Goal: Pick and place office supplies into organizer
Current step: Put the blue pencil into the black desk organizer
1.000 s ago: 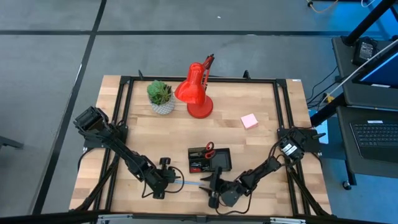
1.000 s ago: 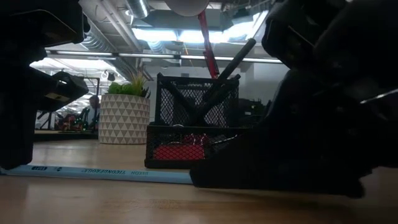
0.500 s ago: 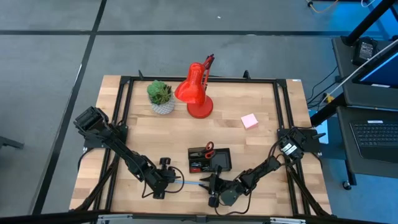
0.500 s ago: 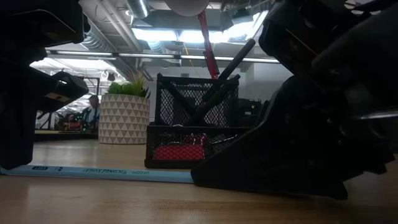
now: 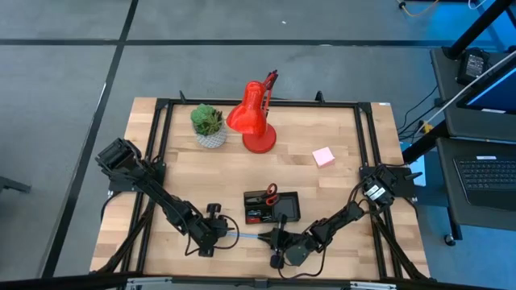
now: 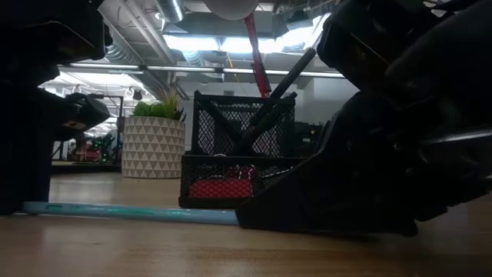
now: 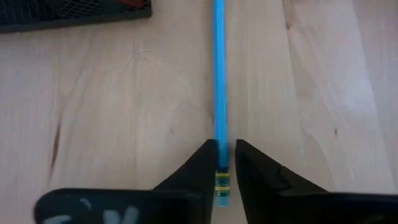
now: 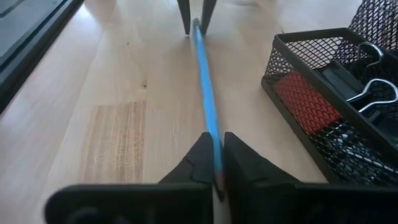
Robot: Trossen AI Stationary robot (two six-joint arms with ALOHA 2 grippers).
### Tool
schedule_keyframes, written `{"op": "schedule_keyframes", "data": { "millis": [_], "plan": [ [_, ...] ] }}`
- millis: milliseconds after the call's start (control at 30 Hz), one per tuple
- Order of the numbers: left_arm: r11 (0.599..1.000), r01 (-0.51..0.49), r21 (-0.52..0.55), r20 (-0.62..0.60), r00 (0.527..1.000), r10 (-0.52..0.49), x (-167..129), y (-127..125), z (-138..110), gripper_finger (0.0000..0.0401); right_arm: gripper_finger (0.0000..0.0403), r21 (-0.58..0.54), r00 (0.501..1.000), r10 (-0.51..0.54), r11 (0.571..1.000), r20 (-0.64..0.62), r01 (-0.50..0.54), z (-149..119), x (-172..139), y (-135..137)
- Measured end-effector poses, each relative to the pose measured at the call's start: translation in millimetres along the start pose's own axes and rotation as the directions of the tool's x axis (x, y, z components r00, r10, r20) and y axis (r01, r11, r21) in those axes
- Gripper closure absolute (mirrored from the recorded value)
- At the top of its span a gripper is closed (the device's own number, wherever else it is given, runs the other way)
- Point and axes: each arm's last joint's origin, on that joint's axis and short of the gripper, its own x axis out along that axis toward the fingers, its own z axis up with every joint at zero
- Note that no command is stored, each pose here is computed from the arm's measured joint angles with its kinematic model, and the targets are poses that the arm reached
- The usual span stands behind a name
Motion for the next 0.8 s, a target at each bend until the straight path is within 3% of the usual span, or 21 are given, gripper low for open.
{"op": "schedule_keyframes", "data": {
  "millis": [167,400,800],
  "plan": [
    [1.000,0.011,0.001,0.005,1.000,-0.011,-0.3,-1.1,1.5,0.0316,0.0389,0.012,1.000,0.016,1.000,-0.008,-0.016,-0.1,0.0,0.4],
    [0.995,0.105,0.001,-0.044,0.994,-0.104,-1.1,-4.1,1.5,0.0295,0.0389,0.030,0.999,0.039,0.999,-0.024,-0.038,1.2,1.6,-1.0],
    [0.997,0.067,-0.045,-0.126,0.989,-0.072,-3.3,-0.2,-4.0,0.0296,0.0390,0.040,0.999,0.044,0.998,-0.017,-0.043,2.0,1.7,-0.6]
  ]
}}
